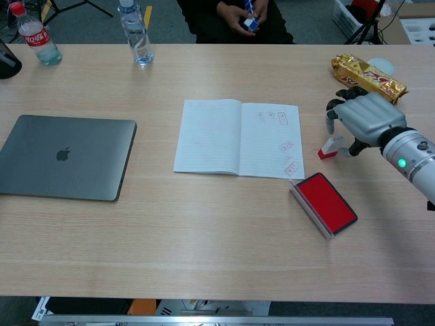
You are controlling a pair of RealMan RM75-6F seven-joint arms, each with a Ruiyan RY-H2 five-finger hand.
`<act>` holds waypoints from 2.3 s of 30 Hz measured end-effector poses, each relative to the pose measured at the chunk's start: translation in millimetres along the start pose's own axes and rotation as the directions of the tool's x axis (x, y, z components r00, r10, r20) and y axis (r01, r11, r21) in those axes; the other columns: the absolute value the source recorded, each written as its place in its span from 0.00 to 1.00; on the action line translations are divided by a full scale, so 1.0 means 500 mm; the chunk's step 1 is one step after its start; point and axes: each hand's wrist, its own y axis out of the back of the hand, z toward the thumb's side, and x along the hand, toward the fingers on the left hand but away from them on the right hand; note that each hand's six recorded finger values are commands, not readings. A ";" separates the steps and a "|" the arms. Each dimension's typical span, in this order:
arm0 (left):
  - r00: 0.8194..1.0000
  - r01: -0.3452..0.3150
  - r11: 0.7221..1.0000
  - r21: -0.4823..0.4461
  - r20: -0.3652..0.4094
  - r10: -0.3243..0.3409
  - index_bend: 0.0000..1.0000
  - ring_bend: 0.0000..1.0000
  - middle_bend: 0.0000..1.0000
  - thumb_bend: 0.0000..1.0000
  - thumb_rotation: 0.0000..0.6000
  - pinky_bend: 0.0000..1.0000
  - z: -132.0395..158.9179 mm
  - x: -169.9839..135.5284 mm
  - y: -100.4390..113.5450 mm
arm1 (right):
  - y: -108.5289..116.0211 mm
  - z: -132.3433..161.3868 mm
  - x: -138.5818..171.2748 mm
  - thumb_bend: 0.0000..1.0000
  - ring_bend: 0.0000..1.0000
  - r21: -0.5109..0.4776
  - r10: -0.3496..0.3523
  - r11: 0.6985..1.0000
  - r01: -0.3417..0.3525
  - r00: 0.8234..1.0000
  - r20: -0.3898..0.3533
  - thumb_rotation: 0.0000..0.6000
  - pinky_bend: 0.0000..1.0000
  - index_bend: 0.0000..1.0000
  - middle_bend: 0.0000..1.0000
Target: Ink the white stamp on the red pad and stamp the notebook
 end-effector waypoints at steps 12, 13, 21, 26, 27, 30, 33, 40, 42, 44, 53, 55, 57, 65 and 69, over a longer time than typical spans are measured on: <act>1.000 0.004 1.000 0.004 -0.002 -0.004 0.00 0.00 0.00 0.32 1.00 0.00 0.000 0.001 -0.002 | -0.011 -0.004 -0.008 0.21 0.02 -0.006 0.013 1.000 -0.013 1.000 0.011 1.00 0.04 0.50 0.24; 1.000 0.004 1.000 0.004 -0.003 -0.004 0.00 0.00 0.00 0.32 1.00 0.00 0.000 0.001 -0.002 | -0.012 -0.004 -0.009 0.21 0.02 -0.006 0.015 1.000 -0.015 1.000 0.011 1.00 0.04 0.50 0.24; 1.000 0.005 1.000 0.006 -0.005 -0.005 0.00 0.00 0.00 0.32 1.00 0.00 -0.001 0.000 -0.002 | -0.010 -0.004 -0.014 0.25 0.02 -0.012 0.015 1.000 -0.015 1.000 0.017 1.00 0.04 0.51 0.25; 1.000 0.009 1.000 0.008 -0.009 -0.009 0.00 0.00 0.00 0.32 1.00 0.00 -0.002 0.000 -0.003 | -0.011 -0.004 -0.017 0.25 0.02 -0.012 0.019 1.000 -0.019 1.000 0.020 1.00 0.04 0.51 0.25; 1.000 0.010 1.000 0.008 -0.009 -0.010 0.00 0.00 0.00 0.32 1.00 0.00 -0.003 0.000 -0.003 | -0.011 -0.004 -0.017 0.25 0.02 -0.011 0.020 1.000 -0.020 1.000 0.021 1.00 0.04 0.51 0.25; 1.000 0.010 1.000 0.009 -0.011 -0.010 0.00 0.00 0.00 0.32 1.00 0.00 -0.004 0.000 -0.004 | -0.013 -0.003 -0.018 0.25 0.02 -0.011 0.024 1.000 -0.024 0.999 0.021 1.00 0.04 0.52 0.25; 1.000 0.010 1.000 0.008 -0.013 -0.010 0.00 0.00 0.00 0.32 1.00 0.00 -0.005 0.000 -0.004 | -0.014 -0.001 -0.019 0.25 0.02 -0.010 0.027 1.000 -0.027 0.999 0.021 1.00 0.04 0.52 0.25; 1.000 0.010 1.000 0.008 -0.016 -0.010 0.00 0.00 0.00 0.32 1.00 0.00 -0.007 -0.001 -0.003 | -0.012 0.003 -0.021 0.25 0.03 -0.009 0.025 1.000 -0.025 0.999 0.020 1.00 0.04 0.53 0.26; 1.000 0.010 1.000 0.008 -0.017 -0.010 0.00 0.00 0.00 0.32 1.00 0.00 -0.008 -0.001 -0.003 | -0.011 0.003 -0.022 0.25 0.03 -0.009 0.024 1.000 -0.024 1.000 0.020 1.00 0.04 0.54 0.26; 1.000 0.010 1.000 0.008 -0.017 -0.010 0.00 0.00 0.00 0.32 1.00 0.00 -0.008 -0.001 -0.003 | -0.011 0.004 -0.022 0.26 0.03 -0.008 0.025 1.000 -0.025 1.000 0.019 1.00 0.04 0.55 0.26; 1.000 0.012 1.000 0.009 -0.020 -0.012 0.00 0.00 0.00 0.32 1.00 0.00 -0.011 -0.001 -0.004 | -0.012 0.005 -0.024 0.30 0.05 -0.006 0.029 1.000 -0.029 0.999 0.021 1.00 0.04 0.58 0.29; 1.000 0.014 1.000 0.009 -0.020 -0.013 0.00 0.00 0.00 0.32 1.00 0.00 -0.011 -0.001 -0.004 | -0.011 0.004 -0.024 0.31 0.05 -0.008 0.029 1.000 -0.029 0.999 0.021 1.00 0.04 0.59 0.29; 1.000 0.015 1.000 0.010 -0.021 -0.015 0.00 0.00 0.00 0.32 1.00 0.00 -0.012 -0.002 -0.004 | -0.009 0.002 -0.024 0.32 0.06 -0.007 0.028 1.000 -0.027 0.999 0.021 1.00 0.05 0.59 0.30; 1.000 0.015 1.000 0.010 -0.020 -0.014 0.00 0.00 0.00 0.32 1.00 0.00 -0.010 0.000 -0.001 | 0.008 -0.005 -0.022 0.38 0.14 -0.017 0.025 1.000 -0.025 1.000 0.013 1.00 0.19 0.62 0.34; 1.000 0.017 1.000 0.011 -0.020 -0.017 0.00 0.00 0.00 0.32 1.00 0.00 -0.009 -0.001 -0.001 | 0.021 -0.004 -0.015 0.40 0.20 -0.039 0.028 0.999 -0.028 1.000 -0.003 1.00 0.23 0.63 0.37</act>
